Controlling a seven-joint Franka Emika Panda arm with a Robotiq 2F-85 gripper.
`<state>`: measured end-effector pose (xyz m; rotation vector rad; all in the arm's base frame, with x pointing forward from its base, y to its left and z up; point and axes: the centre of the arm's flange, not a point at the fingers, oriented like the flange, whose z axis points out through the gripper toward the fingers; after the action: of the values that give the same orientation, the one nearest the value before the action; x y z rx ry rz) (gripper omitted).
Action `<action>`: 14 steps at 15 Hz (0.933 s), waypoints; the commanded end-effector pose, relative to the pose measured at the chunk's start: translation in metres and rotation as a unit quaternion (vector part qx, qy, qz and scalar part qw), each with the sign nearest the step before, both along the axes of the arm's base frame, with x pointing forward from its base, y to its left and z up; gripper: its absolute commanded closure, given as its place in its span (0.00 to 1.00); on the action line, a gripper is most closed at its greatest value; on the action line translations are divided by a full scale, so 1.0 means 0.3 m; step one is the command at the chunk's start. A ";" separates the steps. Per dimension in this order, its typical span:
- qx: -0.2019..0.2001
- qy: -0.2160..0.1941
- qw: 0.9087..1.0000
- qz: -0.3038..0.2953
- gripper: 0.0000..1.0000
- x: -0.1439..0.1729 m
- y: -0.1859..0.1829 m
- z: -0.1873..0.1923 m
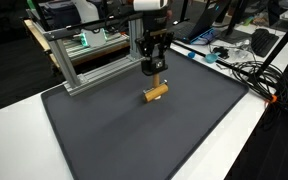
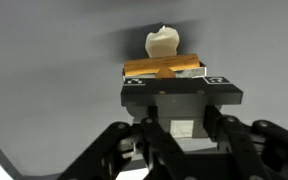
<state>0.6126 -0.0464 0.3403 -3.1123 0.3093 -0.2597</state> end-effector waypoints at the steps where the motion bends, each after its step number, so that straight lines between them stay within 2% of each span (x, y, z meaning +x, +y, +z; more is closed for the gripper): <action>1: -0.007 0.017 0.999 0.032 0.79 -0.041 0.066 -0.035; 7: -0.067 0.069 0.993 0.063 0.79 -0.066 0.070 -0.052; 14: -0.060 0.124 0.987 0.086 0.79 -0.091 0.080 -0.063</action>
<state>0.5958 -0.0177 0.3320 -3.2512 0.0634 -0.0333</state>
